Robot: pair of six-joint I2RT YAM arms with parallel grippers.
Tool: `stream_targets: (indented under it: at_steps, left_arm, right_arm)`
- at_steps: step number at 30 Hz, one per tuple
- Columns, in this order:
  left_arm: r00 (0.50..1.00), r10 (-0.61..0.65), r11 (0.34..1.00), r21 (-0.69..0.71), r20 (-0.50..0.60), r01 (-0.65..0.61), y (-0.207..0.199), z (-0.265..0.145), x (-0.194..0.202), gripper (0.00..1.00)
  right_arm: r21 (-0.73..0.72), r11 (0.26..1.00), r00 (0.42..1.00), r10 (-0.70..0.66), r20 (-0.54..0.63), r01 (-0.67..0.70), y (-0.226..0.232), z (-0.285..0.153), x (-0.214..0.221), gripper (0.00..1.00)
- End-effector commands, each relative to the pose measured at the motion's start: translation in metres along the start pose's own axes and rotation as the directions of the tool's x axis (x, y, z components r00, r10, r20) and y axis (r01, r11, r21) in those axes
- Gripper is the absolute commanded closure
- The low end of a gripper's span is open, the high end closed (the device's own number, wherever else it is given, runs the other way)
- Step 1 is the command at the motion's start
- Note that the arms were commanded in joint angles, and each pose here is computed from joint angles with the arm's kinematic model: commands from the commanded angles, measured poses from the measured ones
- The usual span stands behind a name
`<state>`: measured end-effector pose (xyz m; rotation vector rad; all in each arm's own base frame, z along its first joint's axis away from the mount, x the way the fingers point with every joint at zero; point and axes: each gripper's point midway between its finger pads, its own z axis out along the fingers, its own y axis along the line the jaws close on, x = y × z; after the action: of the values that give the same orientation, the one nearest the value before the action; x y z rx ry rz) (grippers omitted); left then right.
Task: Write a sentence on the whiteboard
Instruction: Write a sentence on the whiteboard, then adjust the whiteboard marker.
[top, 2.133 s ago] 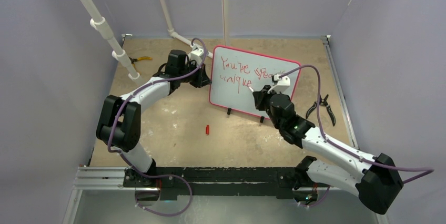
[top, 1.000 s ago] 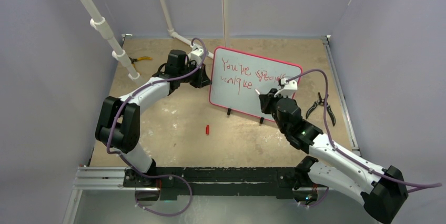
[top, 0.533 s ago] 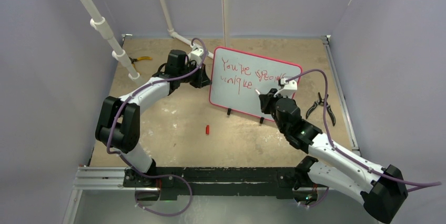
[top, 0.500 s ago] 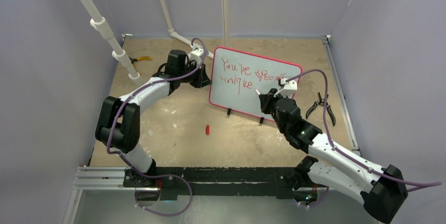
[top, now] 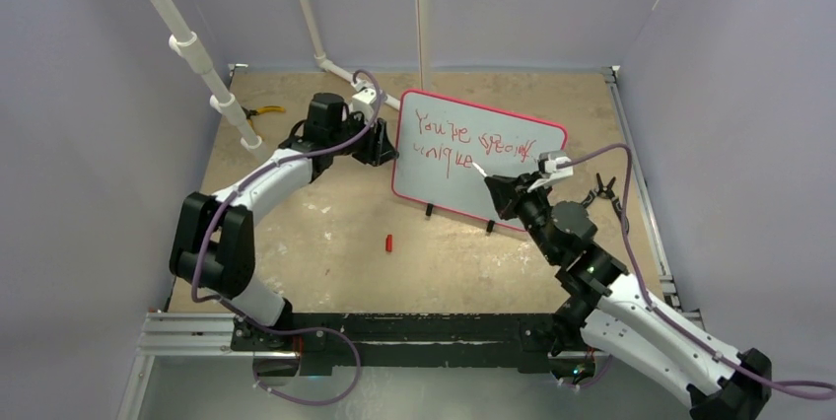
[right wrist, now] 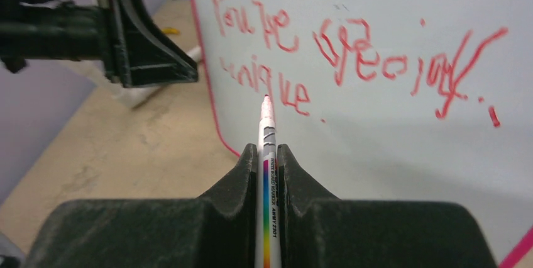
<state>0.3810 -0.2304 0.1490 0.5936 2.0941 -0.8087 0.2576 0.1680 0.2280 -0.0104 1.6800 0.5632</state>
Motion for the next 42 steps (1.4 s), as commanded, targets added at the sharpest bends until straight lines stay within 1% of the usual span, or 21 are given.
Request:
stream_targets:
  at_steps: [1, 3, 5, 7, 9, 12, 14, 15, 16, 18, 19, 22, 24, 25, 28, 29, 30, 34, 36, 38, 42]
  left_arm:
    - [0.991, 0.056, 0.998, -0.046, 0.120, -0.051, -0.011, -0.027, -0.031, 0.56]
    - [0.989, 0.054, 0.997, -0.066, 0.140, -0.045, -0.014, -0.036, -0.032, 0.54]
    - [0.980, 0.056, 0.996, -0.077, 0.191, -0.041, -0.019, -0.044, -0.041, 0.53]
    - [0.977, 0.034, 0.998, -0.067, 0.209, -0.021, -0.030, -0.049, -0.037, 0.53]
    - [0.980, 0.008, 0.998, -0.065, 0.199, 0.006, -0.043, -0.050, -0.023, 0.53]
    - [0.989, -0.041, 0.990, -0.131, 0.141, 0.059, -0.052, -0.045, 0.013, 0.53]
    - [0.988, -0.092, 0.984, -0.138, 0.123, 0.109, -0.061, -0.045, 0.035, 0.53]
    - [0.985, -0.128, 0.981, -0.129, 0.112, 0.142, -0.066, -0.046, 0.050, 0.53]
    - [0.980, -0.156, 0.980, -0.107, 0.124, 0.169, -0.073, -0.048, 0.055, 0.53]
    - [0.966, -0.203, 0.976, -0.045, 0.160, 0.212, -0.089, -0.055, 0.056, 0.53]
    - [0.959, -0.214, 0.976, -0.007, 0.186, 0.220, -0.098, -0.059, 0.050, 0.53]
    - [0.949, -0.185, 0.983, 0.050, 0.257, 0.178, -0.114, -0.080, 0.030, 0.53]
    - [0.948, -0.131, 0.991, 0.062, 0.289, 0.118, -0.122, -0.094, 0.016, 0.52]
    - [0.953, -0.085, 0.996, 0.062, 0.292, 0.070, -0.126, -0.099, 0.011, 0.52]
    - [0.970, 0.046, 0.994, 0.082, 0.239, -0.067, -0.137, -0.109, 0.008, 0.52]
    - [0.970, 0.096, 0.989, 0.092, 0.222, -0.119, -0.140, -0.111, 0.008, 0.52]
    - [0.968, 0.140, 0.981, 0.103, 0.210, -0.164, -0.143, -0.113, 0.008, 0.52]
    - [0.942, 0.279, 0.934, 0.175, 0.187, -0.311, -0.154, -0.115, 0.015, 0.52]
    - [0.936, 0.312, 0.909, 0.235, 0.163, -0.344, -0.162, -0.113, 0.026, 0.52]
    - [0.921, 0.359, 0.886, 0.257, 0.149, -0.386, -0.165, -0.110, 0.037, 0.52]
    - [0.900, 0.411, 0.854, 0.286, 0.142, -0.435, -0.173, -0.104, 0.058, 0.52]
  right_arm:
    - [-0.211, 0.975, 0.994, -0.044, 0.101, 0.065, 0.038, -0.011, -0.030, 1.00]
    - [-0.233, 0.970, 0.994, -0.055, 0.098, 0.076, 0.041, -0.011, -0.029, 1.00]
    - [-0.269, 0.958, 0.993, -0.073, 0.096, 0.096, 0.047, -0.012, -0.026, 1.00]
    - [-0.308, 0.945, 0.992, -0.084, 0.093, 0.109, 0.054, -0.013, -0.024, 1.00]
    - [-0.324, 0.940, 0.993, -0.082, 0.081, 0.104, 0.058, -0.011, -0.021, 1.00]
    - [-0.344, 0.934, 0.994, -0.081, 0.068, 0.099, 0.061, -0.011, -0.017, 1.00]
    - [-0.350, 0.933, 0.995, -0.071, 0.067, 0.090, 0.061, -0.010, -0.013, 1.00]
    - [-0.354, 0.932, 0.996, -0.064, 0.067, 0.084, 0.061, -0.009, -0.010, 1.00]
    - [-0.360, 0.930, 0.996, -0.052, 0.072, 0.075, 0.062, -0.009, -0.009, 1.00]
    - [-0.375, 0.926, 0.997, -0.024, 0.076, 0.051, 0.063, -0.008, -0.005, 1.00]
    - [-0.413, 0.910, 0.997, -0.012, 0.074, 0.042, 0.071, -0.010, -0.005, 1.00]
    - [-0.439, 0.898, 0.999, -0.017, 0.027, 0.028, 0.077, -0.005, 0.005, 1.00]
    - [-0.436, 0.899, 0.999, -0.051, -0.020, 0.037, 0.078, 0.000, 0.015, 1.00]
    - [-0.431, 0.901, 0.996, -0.072, -0.047, 0.045, 0.077, 0.003, 0.021, 1.00]
    - [-0.451, 0.890, 0.976, -0.150, -0.156, 0.064, 0.079, 0.007, 0.042, 1.00]
    - [-0.466, 0.884, 0.964, -0.159, -0.212, 0.043, 0.082, 0.005, 0.053, 1.00]
    - [-0.483, 0.875, 0.955, -0.169, -0.244, 0.031, 0.085, 0.004, 0.058, 1.00]
    - [-0.580, 0.813, 0.910, -0.210, -0.357, -0.039, 0.104, -0.005, 0.076, 1.00]
    - [-0.599, 0.797, 0.896, -0.207, -0.394, -0.080, 0.112, -0.009, 0.077, 1.00]
    - [-0.621, 0.777, 0.877, -0.225, -0.425, -0.102, 0.117, -0.014, 0.080, 1.00]
    - [-0.669, 0.729, 0.838, -0.269, -0.475, -0.145, 0.128, -0.024, 0.080, 1.00]
